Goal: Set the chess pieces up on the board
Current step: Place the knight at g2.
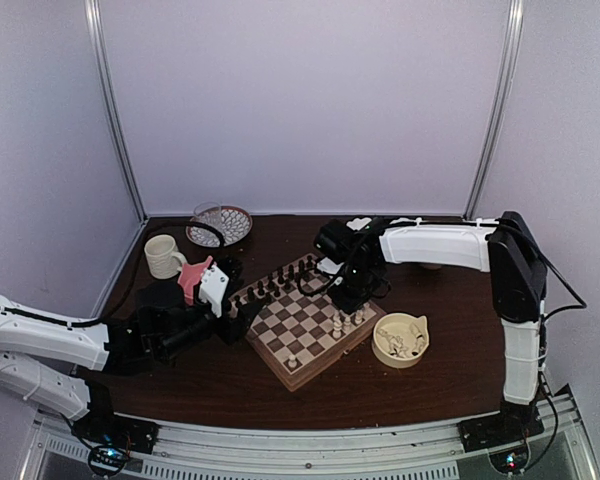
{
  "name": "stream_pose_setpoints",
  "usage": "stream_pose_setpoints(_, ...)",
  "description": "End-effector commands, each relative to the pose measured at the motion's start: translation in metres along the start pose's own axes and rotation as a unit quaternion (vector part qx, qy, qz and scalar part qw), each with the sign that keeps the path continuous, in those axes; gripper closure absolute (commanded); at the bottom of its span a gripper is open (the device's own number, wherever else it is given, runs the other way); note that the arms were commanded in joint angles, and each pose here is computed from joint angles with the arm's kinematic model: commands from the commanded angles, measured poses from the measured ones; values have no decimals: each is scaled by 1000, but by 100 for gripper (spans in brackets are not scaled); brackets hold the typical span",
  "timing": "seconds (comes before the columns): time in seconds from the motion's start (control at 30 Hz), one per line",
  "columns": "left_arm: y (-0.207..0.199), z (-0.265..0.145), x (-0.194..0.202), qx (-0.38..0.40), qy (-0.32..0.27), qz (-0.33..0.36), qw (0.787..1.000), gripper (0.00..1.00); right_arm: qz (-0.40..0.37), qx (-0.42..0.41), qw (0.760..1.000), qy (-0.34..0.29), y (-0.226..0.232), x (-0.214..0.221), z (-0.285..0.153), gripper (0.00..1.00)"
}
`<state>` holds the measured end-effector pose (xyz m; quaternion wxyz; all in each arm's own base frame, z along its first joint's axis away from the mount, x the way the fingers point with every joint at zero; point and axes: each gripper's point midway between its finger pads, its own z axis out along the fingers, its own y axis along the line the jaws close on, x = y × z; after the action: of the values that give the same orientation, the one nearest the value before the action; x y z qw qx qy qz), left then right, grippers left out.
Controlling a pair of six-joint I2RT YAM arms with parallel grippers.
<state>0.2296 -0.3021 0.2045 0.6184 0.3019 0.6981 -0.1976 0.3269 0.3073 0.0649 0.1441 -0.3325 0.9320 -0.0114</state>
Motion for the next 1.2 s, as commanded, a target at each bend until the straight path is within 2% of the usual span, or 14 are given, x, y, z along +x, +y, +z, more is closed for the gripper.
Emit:
stream_pose_setpoints(0.0, 0, 3, -17, 2, -21, -4, 1000, 39, 5, 1, 1000, -15, -3, -12, -2, 93)
stream_pose_setpoints(0.5, -1, 3, -16, 3, -20, -4, 1000, 39, 5, 7, 1000, -21, -5, -15, -3, 93)
stream_pose_setpoints(0.67, -1, 3, -16, 4, -21, -4, 1000, 39, 5, 6, 1000, -20, -5, -15, -2, 86)
stream_pose_setpoints(0.83, -1, 3, -16, 4, -20, -4, 1000, 39, 5, 8, 1000, -19, -6, -14, -4, 84)
stream_pose_setpoints(1.17, -1, 3, -17, 4, -21, -4, 1000, 39, 1, 12, 1000, -12, -7, -10, -4, 92)
